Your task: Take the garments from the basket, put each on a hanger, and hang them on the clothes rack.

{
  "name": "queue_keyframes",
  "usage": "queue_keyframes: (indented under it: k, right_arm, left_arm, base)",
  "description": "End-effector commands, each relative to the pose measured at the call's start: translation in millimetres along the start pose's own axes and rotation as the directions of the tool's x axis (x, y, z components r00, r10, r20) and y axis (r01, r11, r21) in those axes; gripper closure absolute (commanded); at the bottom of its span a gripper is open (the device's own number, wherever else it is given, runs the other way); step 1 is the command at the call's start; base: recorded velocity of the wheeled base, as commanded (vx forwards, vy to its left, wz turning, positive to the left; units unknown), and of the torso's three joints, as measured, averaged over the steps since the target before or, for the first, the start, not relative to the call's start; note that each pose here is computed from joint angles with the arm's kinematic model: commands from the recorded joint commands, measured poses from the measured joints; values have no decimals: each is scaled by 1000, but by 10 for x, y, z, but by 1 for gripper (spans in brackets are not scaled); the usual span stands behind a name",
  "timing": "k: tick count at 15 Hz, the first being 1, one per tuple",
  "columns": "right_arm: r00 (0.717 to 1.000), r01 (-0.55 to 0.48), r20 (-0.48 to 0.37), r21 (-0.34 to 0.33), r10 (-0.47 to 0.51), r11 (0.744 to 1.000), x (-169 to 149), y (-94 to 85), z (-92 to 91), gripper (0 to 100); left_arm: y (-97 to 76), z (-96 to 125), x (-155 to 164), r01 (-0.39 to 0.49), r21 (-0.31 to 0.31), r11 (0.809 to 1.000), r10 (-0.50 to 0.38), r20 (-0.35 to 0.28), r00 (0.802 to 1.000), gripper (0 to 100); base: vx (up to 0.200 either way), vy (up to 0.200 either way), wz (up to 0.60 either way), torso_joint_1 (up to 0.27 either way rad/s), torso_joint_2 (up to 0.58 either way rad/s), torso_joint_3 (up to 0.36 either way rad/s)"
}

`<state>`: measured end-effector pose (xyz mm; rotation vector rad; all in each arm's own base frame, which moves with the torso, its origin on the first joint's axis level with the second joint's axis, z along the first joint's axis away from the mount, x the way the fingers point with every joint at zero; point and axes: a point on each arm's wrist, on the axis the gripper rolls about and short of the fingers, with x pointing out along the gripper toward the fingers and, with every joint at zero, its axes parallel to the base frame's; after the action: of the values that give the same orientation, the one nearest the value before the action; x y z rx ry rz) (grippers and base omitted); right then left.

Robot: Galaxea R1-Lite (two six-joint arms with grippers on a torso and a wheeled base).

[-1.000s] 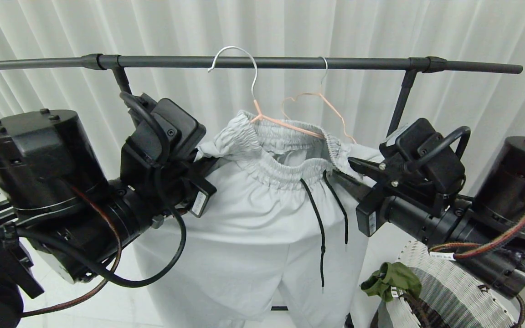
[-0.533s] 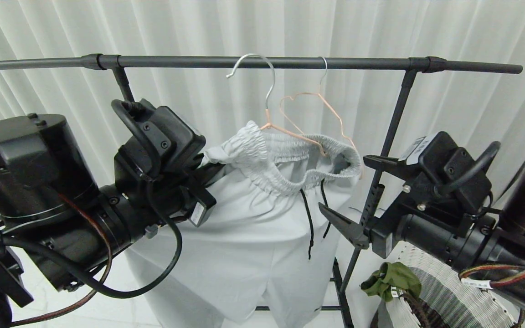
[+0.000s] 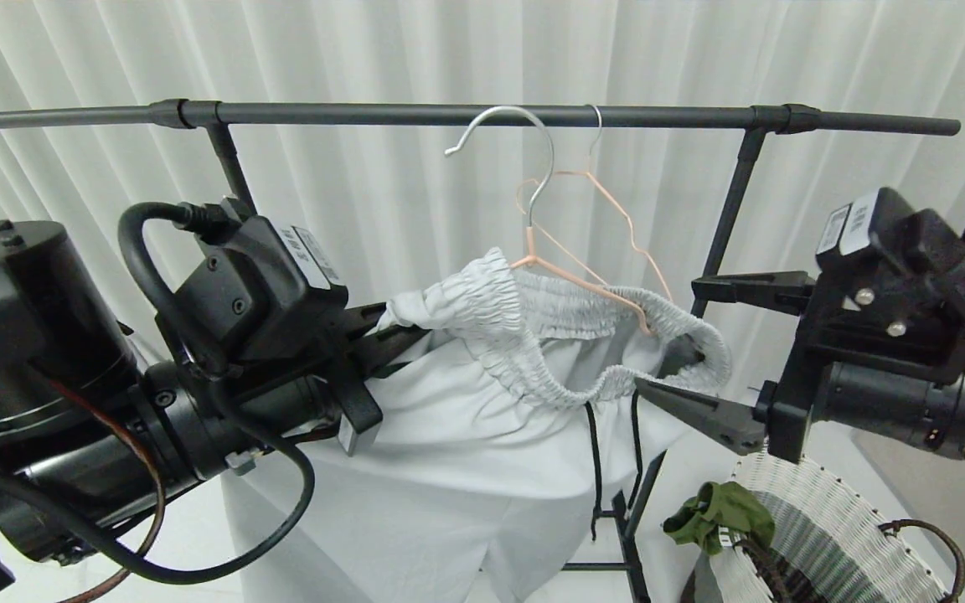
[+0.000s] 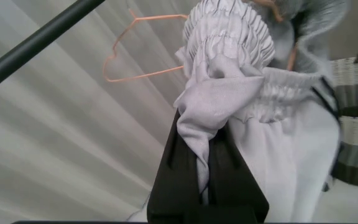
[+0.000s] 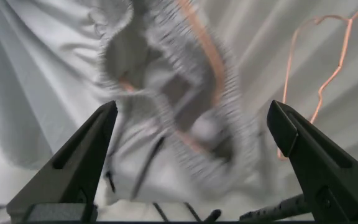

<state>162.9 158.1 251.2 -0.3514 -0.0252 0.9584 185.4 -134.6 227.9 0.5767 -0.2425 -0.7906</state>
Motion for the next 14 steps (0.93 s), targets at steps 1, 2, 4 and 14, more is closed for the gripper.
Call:
queue_keyframes:
  k: [1, 2, 4, 14]
  right_arm:
    - [999, -12, 36, -1, 12, 1000, -96, -174, 226, 0]
    - [998, -52, 20, 7, 52, 999, -63, -194, 260, 0]
    - [993, -116, -14, 26, 117, 993, 5, -201, 261, 0]
    - [952, -236, -169, 114, 253, 965, 396, -220, 109, 0]
  left_arm:
    - [-14, 6, -58, 1, 3, 1000, -1, 4, 1000, 100]
    - [-23, 12, -73, 4, 3, 1000, -4, 8, 1000, 100]
    - [-39, 46, -98, 9, 3, 1000, -9, 22, 1000, 100]
    - [-178, 171, -99, 71, 9, 997, -72, 79, 994, 100]
  base:
    - [0, 0, 0, 0, 0, 0]
    - [0, 0, 0, 0, 0, 0]
    - [0, 0, 0, 0, 0, 0]
    - [0, 0, 0, 0, 0, 0]
